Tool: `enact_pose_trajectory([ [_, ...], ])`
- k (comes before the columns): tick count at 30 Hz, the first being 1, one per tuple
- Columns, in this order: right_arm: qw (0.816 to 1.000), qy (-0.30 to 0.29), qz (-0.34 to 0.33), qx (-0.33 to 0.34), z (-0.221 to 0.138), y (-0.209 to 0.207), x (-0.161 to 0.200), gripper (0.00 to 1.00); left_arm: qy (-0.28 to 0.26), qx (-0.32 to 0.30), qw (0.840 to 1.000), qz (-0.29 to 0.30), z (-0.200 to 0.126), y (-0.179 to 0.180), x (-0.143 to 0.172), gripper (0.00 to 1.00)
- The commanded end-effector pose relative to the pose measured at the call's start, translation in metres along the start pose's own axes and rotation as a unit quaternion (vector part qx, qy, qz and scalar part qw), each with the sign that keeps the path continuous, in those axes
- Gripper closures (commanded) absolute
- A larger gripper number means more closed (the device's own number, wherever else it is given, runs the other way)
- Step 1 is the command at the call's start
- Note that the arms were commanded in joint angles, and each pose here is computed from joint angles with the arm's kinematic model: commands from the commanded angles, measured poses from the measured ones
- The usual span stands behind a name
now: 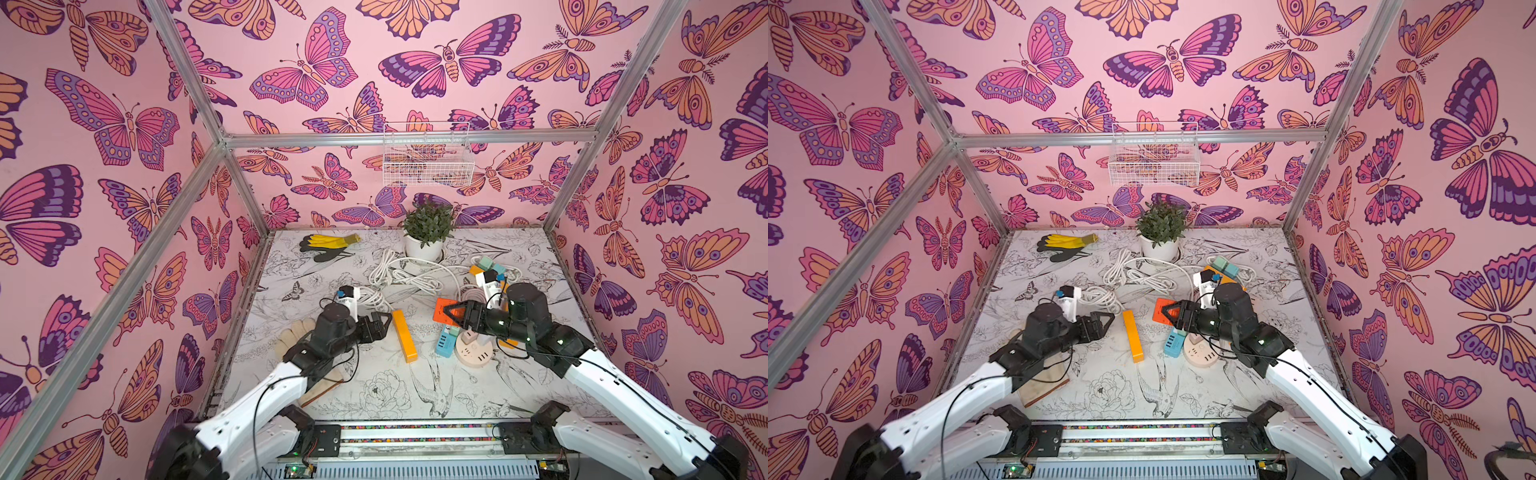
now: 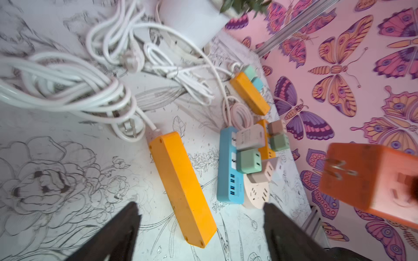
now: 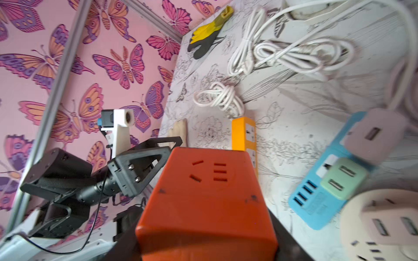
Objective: Pull the plug off the socket
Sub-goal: Place the socket at the center of the board.
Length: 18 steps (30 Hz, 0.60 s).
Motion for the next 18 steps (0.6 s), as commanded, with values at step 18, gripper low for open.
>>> enact_pose_trajectory([
  [18, 0.989, 0.145, -0.014, 0.008, 0.254, 0.048, 0.023, 0.48, -0.155, -0.071, 0.983, 0.068, -0.164, -0.005, -0.045, 0.00],
])
Point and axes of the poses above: each gripper's point midway between its finger pads, its own z axis out along the fingers, its own y axis along the line the jaws close on, x = y × z, the point moved 2 cm from there along -z, back along the fingers, and after that the axes turned 12 degrees about z, right-handed, at the moved point
